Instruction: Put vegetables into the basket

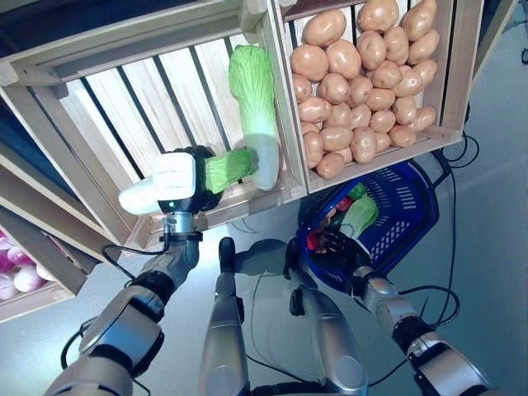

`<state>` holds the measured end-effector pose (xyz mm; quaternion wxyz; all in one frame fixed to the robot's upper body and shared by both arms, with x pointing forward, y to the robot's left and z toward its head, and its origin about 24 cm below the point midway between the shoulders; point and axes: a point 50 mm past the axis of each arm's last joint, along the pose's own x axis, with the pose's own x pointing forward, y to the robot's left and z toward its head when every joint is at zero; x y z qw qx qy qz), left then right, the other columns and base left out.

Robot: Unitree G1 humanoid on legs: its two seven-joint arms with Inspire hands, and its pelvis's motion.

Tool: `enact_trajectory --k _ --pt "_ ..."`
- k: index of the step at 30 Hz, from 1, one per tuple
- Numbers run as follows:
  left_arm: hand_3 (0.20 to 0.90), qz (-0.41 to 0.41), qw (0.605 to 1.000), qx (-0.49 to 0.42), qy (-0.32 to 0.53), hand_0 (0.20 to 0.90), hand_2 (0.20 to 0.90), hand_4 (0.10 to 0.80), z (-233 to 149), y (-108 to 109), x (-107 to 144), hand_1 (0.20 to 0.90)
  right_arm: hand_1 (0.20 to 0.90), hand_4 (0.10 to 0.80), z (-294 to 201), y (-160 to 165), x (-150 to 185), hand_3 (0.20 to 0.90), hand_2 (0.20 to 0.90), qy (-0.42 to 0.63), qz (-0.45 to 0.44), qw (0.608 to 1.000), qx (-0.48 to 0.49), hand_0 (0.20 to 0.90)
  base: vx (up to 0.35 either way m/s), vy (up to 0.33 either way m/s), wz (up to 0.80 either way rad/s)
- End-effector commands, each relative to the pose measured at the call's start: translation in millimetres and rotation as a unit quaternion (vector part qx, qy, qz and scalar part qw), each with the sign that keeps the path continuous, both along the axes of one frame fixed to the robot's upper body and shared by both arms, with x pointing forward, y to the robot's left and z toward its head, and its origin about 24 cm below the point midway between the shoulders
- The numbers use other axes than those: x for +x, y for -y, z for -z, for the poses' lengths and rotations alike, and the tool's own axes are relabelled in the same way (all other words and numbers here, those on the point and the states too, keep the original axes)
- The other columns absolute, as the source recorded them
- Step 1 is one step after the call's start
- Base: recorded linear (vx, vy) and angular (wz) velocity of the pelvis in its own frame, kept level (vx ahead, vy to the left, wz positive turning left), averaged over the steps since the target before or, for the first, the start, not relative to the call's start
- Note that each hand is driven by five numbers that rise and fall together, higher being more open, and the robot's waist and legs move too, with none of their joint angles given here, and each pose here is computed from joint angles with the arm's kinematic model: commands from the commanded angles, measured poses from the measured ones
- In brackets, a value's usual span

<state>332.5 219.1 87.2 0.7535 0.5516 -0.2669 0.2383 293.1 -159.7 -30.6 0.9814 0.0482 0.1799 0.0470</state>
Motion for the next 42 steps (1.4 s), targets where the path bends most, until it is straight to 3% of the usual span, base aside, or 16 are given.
enact_trajectory --k 1,3,8,11,12,17,22,30,42 --pt "0.3 0.048 0.988 -0.092 0.116 0.3 0.3 0.4 -16 7 -22 0.3 0.9 0.8 -14 37 -22 0.9 0.9 0.079 0.056 0.995 -0.006 0.9 0.087 -0.068 0.03" --pt "0.3 0.085 0.975 -0.175 0.106 0.3 0.3 0.4 -10 6 -41 0.3 0.9 0.8 -21 37 -32 0.9 0.9 0.108 0.049 0.993 0.002 0.9 0.098 -0.064 0.09" --pt "0.3 0.184 0.924 -0.329 0.059 0.3 0.3 0.4 -14 4 -60 0.3 0.9 0.8 -37 34 -41 0.9 0.9 0.161 0.021 0.987 0.013 0.9 0.117 -0.03 0.1" --pt "0.3 0.286 0.851 -0.44 0.014 0.3 0.3 0.4 -16 12 -74 0.3 0.9 0.8 -51 28 -48 0.9 0.9 0.199 -0.01 0.98 0.016 0.9 0.109 -0.019 0.16" --pt "0.3 0.328 0.809 -0.488 -0.008 0.3 0.3 0.4 -15 15 -76 0.3 0.9 0.8 -56 28 -50 0.9 0.9 0.211 -0.018 0.977 0.021 0.9 0.121 -0.021 0.1" --pt "0.3 0.464 0.657 -0.587 -0.093 0.3 0.3 0.4 -6 40 -89 0.3 0.9 0.8 -75 21 -61 0.9 0.9 0.256 -0.09 0.961 0.049 0.9 0.116 -0.001 0.08" --pt "0.3 0.502 0.577 -0.626 -0.152 0.3 0.3 0.4 4 56 -92 0.3 0.9 0.8 -85 11 -66 0.9 0.9 0.267 -0.159 0.948 0.073 0.9 0.111 0.009 0.03" --pt "0.3 0.528 0.525 -0.631 -0.218 0.3 0.3 0.4 10 76 -96 0.3 0.9 0.8 -86 -2 -72 0.9 0.9 0.238 -0.241 0.934 0.118 0.9 0.107 -0.01 0.0" --pt "0.3 0.549 0.531 -0.607 -0.218 0.3 0.3 0.4 1 80 -93 0.3 0.9 0.8 -74 -10 -77 0.9 0.9 0.17 -0.287 0.927 0.172 0.9 0.024 -0.009 -0.04"
